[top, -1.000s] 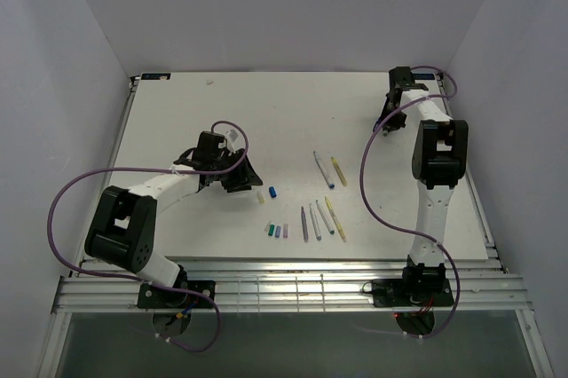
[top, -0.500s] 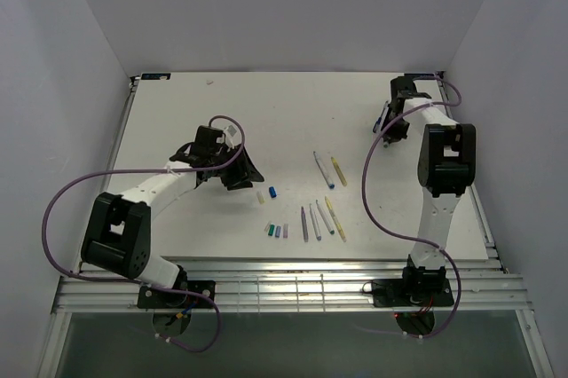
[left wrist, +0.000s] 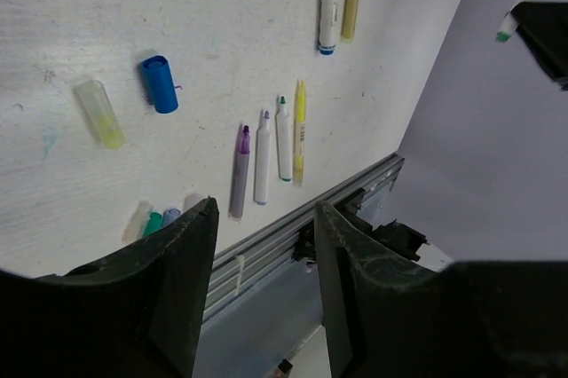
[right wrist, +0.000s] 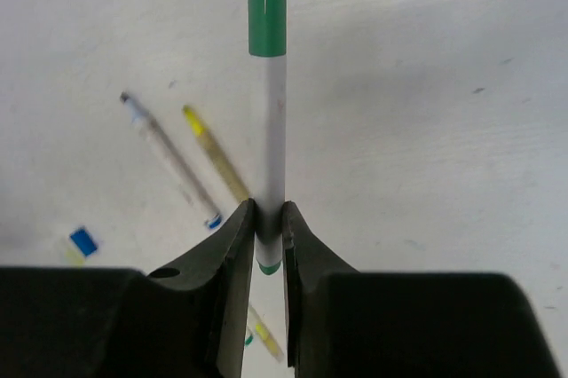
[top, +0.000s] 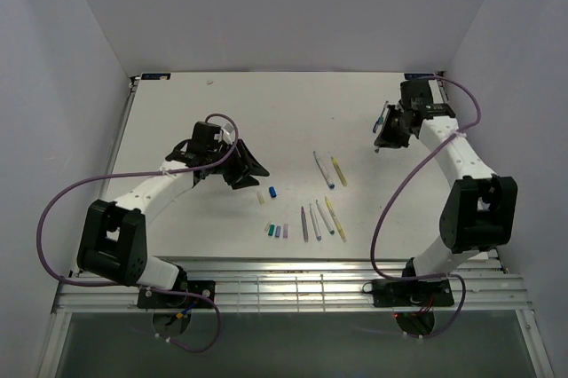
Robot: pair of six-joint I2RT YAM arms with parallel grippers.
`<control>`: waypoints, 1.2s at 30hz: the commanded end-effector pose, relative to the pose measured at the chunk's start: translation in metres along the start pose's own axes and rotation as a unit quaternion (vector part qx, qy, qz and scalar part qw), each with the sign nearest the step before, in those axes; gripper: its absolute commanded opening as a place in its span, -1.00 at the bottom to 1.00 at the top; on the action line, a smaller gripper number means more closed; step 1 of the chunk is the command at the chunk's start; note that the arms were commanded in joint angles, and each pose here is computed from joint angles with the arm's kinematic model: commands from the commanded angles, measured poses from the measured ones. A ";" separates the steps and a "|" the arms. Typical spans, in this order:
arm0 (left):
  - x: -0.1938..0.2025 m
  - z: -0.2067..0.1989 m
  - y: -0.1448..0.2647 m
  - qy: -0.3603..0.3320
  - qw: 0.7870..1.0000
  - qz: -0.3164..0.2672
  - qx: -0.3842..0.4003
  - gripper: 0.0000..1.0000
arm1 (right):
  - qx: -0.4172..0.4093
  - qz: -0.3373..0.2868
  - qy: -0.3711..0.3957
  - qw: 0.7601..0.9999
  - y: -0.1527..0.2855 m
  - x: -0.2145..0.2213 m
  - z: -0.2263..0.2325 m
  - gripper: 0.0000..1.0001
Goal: Open the pen caps
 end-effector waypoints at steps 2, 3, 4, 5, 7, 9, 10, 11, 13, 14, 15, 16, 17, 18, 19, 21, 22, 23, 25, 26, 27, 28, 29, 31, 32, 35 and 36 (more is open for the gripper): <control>-0.002 -0.044 0.017 -0.006 0.998 0.006 0.064 0.17 | -0.112 0.058 0.027 0.992 0.017 0.066 0.046 -0.85; -0.001 -0.049 0.019 -0.010 0.997 0.006 0.072 0.18 | -0.130 0.068 0.049 0.988 0.019 0.081 0.061 -0.85; -0.002 -0.056 0.021 -0.016 0.996 0.003 0.084 0.20 | -0.144 0.082 0.059 0.984 0.020 0.096 0.067 -0.85; -0.003 -0.062 0.023 -0.021 0.995 0.001 0.092 0.22 | -0.157 0.079 0.073 0.982 0.027 0.102 0.075 -0.85; -0.003 -0.072 0.025 -0.028 0.993 0.005 0.112 0.24 | -0.198 0.097 0.102 0.970 0.036 0.125 0.098 -0.85; -0.003 -0.080 0.023 -0.032 0.992 0.012 0.122 0.25 | -0.236 0.097 0.123 0.959 0.047 0.136 0.120 -0.85; -0.003 -0.087 0.022 -0.035 0.990 0.016 0.133 0.26 | -0.262 0.105 0.128 0.951 0.054 0.142 0.130 -0.85; -0.004 -0.091 0.018 -0.034 0.990 0.023 0.137 0.26 | -0.281 0.103 0.135 0.944 0.058 0.144 0.138 -0.85; -0.003 -0.098 0.014 -0.038 0.988 0.032 0.146 0.27 | -0.312 0.113 0.143 0.932 0.069 0.152 0.150 -0.85; -0.004 -0.101 0.013 -0.037 0.988 0.032 0.150 0.27 | -0.326 0.111 0.146 0.928 0.072 0.153 0.155 -0.85; -0.006 -0.104 0.012 -0.037 0.987 0.030 0.154 0.27 | -0.337 0.110 0.147 0.924 0.075 0.154 0.158 -0.85; -0.008 -0.109 0.012 -0.041 0.985 0.025 0.164 0.28 | -0.352 0.115 0.148 0.917 0.081 0.156 0.162 -0.85; -0.008 -0.111 0.013 -0.033 0.985 0.025 0.168 0.28 | -0.359 0.116 0.150 0.914 0.083 0.157 0.164 -0.85; -0.008 -0.114 0.013 -0.035 0.983 0.022 0.178 0.29 | -0.365 0.118 0.150 0.911 0.084 0.158 0.166 -0.85; -0.007 -0.114 0.013 -0.031 0.982 0.026 0.182 0.29 | -0.381 0.121 0.150 0.904 0.089 0.160 0.169 -0.85; -0.006 -0.118 0.013 -0.028 0.980 0.029 0.193 0.30 | -0.400 0.122 0.145 0.897 0.089 0.163 0.173 -0.85; -0.002 -0.119 0.011 -0.028 0.980 0.034 0.194 0.31 | -0.411 0.129 0.137 0.892 0.093 0.165 0.175 -0.85; 0.000 -0.119 0.011 -0.028 0.980 0.038 0.194 0.32 | -0.415 0.132 0.136 0.890 0.092 0.167 0.176 -0.85; 0.003 -0.120 0.009 -0.026 0.980 0.042 0.194 0.32 | -0.420 0.137 0.133 0.887 0.091 0.172 0.176 -0.85; 0.003 -0.119 0.009 -0.023 0.980 0.041 0.192 0.33 | -0.422 0.139 0.135 0.886 0.091 0.173 0.177 -0.84; 0.003 -0.119 0.009 -0.019 0.980 0.041 0.192 0.33 | -0.422 0.140 0.135 0.885 0.091 0.174 0.177 -0.85; 0.002 -0.121 0.010 -0.023 0.979 0.038 0.199 0.34 | -0.423 0.140 0.136 0.885 0.091 0.174 0.178 -0.85; 0.002 -0.123 0.010 -0.026 0.978 0.036 0.203 0.34 | -0.424 0.140 0.136 0.884 0.092 0.175 0.178 -0.85; 0.002 -0.124 0.011 -0.028 0.978 0.036 0.203 0.34 | -0.432 0.138 0.137 0.881 0.095 0.175 0.180 -0.85; 0.002 -0.124 0.011 -0.027 0.978 0.036 0.203 0.36 | -0.434 0.140 0.134 0.880 0.096 0.176 0.181 -0.85; 0.001 -0.122 0.009 -0.024 0.979 0.038 0.200 0.36 | -0.442 0.139 0.136 0.876 0.099 0.178 0.183 -0.85; 0.003 -0.122 0.008 -0.022 0.979 0.041 0.199 0.37 | -0.443 0.140 0.137 0.875 0.100 0.179 0.184 -0.85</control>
Point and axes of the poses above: each gripper's point midway between its finger pads, its own y axis back along the fingers, its own z axis along the line the jaws close on, x = y × z, the point moved 1 cm from there along y, back along the fingers, and after that the axes turned 7 degrees about y, right-handed, at the moved point
